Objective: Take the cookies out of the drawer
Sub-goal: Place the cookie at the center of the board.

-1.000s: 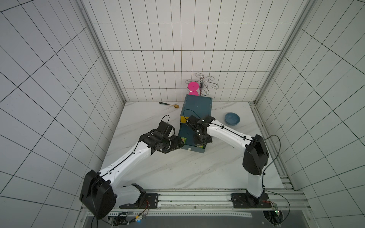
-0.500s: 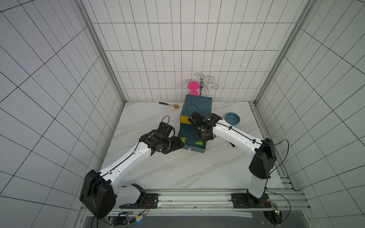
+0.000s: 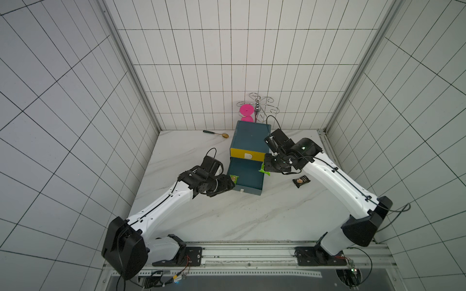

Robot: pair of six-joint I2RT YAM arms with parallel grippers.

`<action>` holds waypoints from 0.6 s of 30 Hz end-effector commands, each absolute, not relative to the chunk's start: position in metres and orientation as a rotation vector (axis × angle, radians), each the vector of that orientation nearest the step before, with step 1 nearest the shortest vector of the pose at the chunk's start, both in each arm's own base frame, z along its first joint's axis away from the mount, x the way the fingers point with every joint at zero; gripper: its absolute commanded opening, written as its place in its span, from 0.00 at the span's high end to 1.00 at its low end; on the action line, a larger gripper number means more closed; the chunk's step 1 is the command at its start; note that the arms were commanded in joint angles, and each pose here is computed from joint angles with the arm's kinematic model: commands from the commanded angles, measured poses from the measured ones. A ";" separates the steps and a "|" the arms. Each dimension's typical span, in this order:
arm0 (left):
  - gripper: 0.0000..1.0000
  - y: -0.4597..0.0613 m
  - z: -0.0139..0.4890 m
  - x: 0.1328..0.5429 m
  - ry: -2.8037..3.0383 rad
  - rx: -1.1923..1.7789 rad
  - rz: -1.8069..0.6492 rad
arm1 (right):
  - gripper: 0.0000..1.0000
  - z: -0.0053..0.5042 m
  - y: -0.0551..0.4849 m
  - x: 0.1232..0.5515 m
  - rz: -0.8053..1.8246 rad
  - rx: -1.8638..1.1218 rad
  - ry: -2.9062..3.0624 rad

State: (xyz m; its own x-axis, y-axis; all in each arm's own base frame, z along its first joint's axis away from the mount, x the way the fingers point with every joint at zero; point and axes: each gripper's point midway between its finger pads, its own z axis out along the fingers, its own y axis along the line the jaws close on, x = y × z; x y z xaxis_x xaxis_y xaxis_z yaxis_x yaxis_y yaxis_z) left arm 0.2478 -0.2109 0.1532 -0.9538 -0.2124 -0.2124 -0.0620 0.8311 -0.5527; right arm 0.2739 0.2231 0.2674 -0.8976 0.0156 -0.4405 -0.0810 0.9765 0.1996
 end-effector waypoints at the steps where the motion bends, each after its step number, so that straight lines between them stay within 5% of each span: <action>1: 0.26 -0.212 0.170 0.249 2.703 -0.169 -0.832 | 1.00 0.249 0.174 0.273 0.230 0.041 2.745; 18: 0.23 -0.195 0.241 0.241 2.591 -0.128 -0.813 | 1.00 0.106 0.121 0.363 0.264 0.266 2.930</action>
